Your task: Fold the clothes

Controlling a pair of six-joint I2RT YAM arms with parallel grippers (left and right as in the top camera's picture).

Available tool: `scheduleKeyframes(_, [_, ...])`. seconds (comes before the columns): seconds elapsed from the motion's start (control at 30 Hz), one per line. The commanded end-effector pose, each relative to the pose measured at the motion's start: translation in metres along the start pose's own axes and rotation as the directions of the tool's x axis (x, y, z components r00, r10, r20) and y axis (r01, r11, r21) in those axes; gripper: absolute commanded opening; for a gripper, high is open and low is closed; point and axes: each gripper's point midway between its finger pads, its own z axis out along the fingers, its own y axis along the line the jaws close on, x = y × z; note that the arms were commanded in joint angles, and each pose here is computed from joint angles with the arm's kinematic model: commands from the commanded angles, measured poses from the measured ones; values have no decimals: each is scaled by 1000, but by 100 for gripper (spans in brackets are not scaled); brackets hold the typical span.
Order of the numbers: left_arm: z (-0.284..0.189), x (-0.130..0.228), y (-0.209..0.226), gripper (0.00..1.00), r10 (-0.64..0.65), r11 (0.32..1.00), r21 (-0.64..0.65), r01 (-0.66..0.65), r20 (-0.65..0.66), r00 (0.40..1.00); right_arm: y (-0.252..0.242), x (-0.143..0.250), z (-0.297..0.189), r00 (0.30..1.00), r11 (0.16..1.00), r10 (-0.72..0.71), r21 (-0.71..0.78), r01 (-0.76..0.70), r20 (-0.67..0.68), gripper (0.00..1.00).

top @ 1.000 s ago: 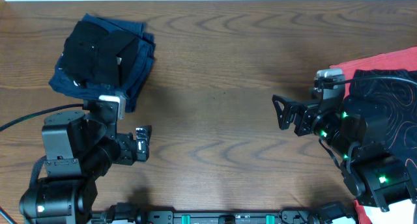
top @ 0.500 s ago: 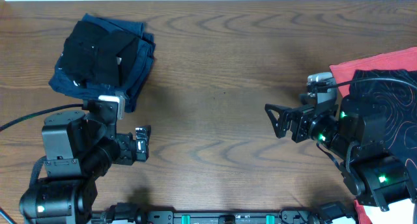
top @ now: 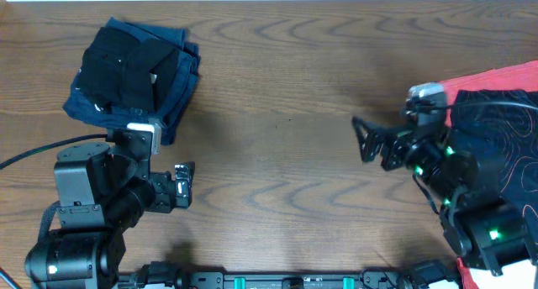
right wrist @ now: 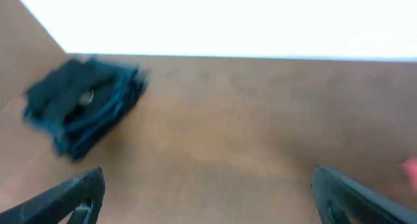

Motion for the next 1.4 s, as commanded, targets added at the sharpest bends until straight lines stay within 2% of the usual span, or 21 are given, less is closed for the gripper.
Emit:
scheduleKeyframes(0.0, [1,1,1,98,19,1000,-7,-19,-3,1000,-19,-7,-14,990,992,-72,109,59,121,99])
scheduleKeyframes(0.07, [1,1,1,98,19,1000,-7,-19,-3,1000,-22,2,-20,978,989,-115,112,97,171,99])
scheduleKeyframes(0.37, [1,1,1,98,19,1000,-7,-19,-3,1000,-42,99,-28,971,988,-124,113,102,205,99])
scheduleKeyframes(0.6, [1,1,1,98,19,1000,-7,-19,-3,1000,-52,136,-17,961,990,-116,105,92,252,99])
scheduleKeyframes(0.8, [1,1,1,98,19,1000,-7,-19,-4,1000,-56,147,-5,948,993,-102,90,78,303,99])
scheduleKeyframes(1.37, [1,1,1,98,19,1000,-7,-19,-4,1000,-56,148,-4,949,993,-101,91,78,298,99])
